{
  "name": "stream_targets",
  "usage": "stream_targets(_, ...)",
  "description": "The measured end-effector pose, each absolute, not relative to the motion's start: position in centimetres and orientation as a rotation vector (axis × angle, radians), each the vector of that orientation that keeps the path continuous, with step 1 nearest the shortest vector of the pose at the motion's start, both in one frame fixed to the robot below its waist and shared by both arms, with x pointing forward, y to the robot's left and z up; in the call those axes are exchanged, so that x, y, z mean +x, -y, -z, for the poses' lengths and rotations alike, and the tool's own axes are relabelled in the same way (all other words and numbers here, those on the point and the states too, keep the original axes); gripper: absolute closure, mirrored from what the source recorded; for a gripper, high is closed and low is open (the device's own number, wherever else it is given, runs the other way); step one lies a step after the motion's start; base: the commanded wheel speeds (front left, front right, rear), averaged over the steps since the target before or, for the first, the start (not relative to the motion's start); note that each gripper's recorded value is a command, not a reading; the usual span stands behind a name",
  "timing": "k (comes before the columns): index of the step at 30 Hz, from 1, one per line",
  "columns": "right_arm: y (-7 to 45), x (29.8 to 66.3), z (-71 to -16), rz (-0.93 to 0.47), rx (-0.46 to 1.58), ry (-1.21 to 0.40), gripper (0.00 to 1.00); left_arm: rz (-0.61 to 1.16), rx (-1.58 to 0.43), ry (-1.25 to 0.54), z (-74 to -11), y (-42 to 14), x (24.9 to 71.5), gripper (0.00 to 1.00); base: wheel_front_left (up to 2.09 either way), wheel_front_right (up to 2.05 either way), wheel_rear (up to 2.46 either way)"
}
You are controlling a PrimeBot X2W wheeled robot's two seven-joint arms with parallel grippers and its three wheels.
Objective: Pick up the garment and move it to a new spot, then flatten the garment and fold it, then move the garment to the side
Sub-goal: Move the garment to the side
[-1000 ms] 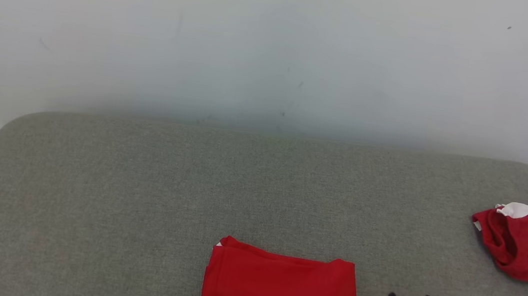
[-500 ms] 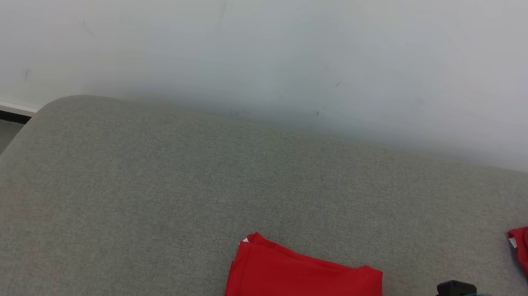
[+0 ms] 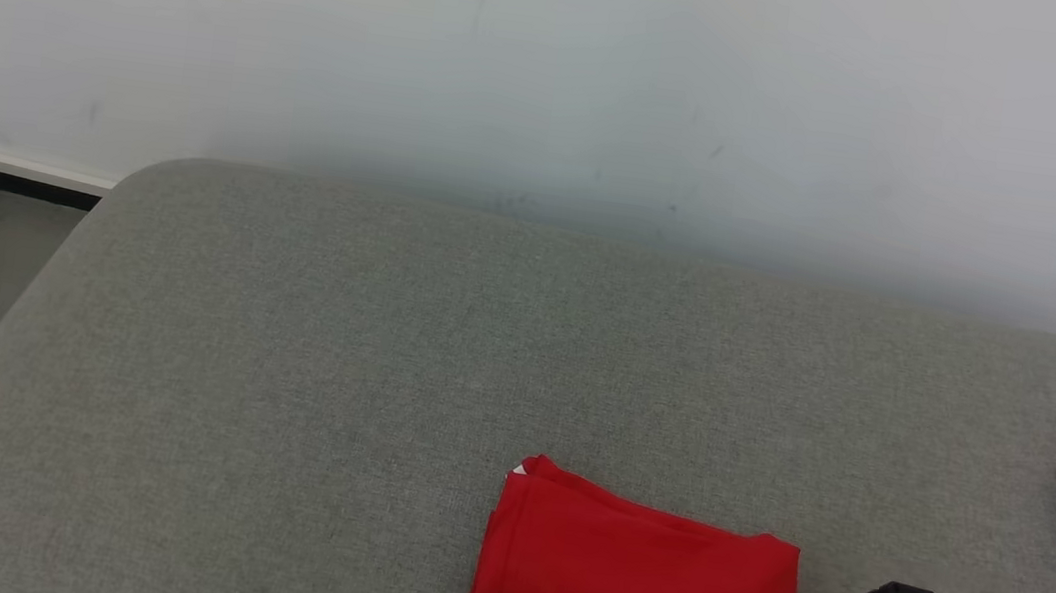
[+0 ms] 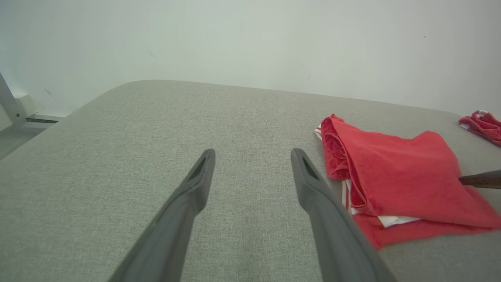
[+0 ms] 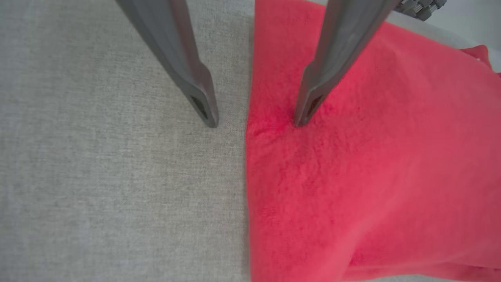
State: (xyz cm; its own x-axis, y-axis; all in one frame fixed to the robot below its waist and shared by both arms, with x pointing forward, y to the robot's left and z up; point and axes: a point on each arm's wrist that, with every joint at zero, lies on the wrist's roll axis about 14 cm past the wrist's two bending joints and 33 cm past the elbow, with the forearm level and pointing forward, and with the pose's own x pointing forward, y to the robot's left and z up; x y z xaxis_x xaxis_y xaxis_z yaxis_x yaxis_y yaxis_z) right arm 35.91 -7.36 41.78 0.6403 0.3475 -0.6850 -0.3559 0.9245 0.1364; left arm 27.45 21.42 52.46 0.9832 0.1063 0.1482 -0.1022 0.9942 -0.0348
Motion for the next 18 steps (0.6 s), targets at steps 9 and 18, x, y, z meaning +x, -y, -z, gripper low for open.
stream_targets(9, 5.1, 37.4, -40.9, -0.458, -0.034, -0.816, 0.00, -0.126, -0.029, 0.145, -52.4, -21.9, 27.5, 0.00, 0.00, 0.00, 0.00)
stream_targets(18, 5.3, 38.3, -40.2, -0.445, -0.056, -0.848, 1.00, -0.143, -0.036, 0.140, -52.3, -22.1, 27.7, 0.00, 0.00, 0.00, 0.00)
